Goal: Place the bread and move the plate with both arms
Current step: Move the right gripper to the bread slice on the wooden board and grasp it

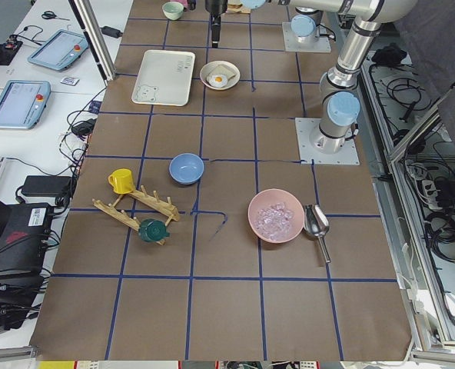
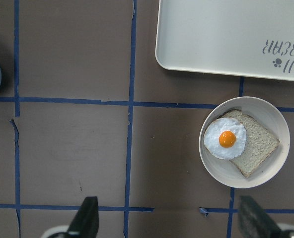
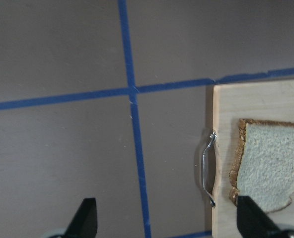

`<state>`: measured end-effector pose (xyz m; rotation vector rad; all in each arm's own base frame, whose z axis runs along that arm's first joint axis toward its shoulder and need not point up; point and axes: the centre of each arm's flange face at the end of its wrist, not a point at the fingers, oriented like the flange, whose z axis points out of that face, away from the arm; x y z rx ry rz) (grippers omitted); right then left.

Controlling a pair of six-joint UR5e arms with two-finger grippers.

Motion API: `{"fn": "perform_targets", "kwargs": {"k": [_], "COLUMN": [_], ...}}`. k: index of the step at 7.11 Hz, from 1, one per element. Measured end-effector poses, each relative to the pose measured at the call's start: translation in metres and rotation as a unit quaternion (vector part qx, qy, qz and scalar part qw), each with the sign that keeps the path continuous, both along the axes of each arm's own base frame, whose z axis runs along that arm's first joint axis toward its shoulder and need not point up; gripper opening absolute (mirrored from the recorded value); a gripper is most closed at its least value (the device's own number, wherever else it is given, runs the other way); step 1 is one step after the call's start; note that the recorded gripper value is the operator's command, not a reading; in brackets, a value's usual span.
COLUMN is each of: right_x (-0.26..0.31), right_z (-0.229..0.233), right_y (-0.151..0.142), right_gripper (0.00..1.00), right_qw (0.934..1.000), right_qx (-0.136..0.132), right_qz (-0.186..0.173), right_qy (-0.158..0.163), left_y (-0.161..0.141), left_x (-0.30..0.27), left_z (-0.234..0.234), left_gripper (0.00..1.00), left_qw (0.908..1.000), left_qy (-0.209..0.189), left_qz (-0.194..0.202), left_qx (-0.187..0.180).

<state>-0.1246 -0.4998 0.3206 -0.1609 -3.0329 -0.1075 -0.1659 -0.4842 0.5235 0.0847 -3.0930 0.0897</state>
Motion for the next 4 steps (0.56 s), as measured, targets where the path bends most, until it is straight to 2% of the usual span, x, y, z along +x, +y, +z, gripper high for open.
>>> {"fn": "perform_targets", "kwargs": {"k": [2,3,4], "right_x": [-0.052,-0.07,-0.083], "right_z": [-0.073,-0.097,-0.109], "right_y": [0.035,0.044,0.049], "right_gripper": [0.75,0.58,0.52], "right_qw": [1.0,0.9999,0.9996], "right_qx": [0.004,0.015,0.026], "right_qz": [0.003,0.002,0.004], "right_qy": [-0.001,-0.007,-0.009], "left_y": [0.0,0.0,0.0], "left_x": [0.0,0.0,0.0], "left_z": [0.0,0.0,0.0], "left_gripper": [1.0,1.0,1.0], "left_qw": [1.0,1.0,1.0], "left_qy": [0.0,0.001,0.001], "left_qz": [0.0,0.0,0.0], "left_qx": [0.0,0.0,0.0]}}
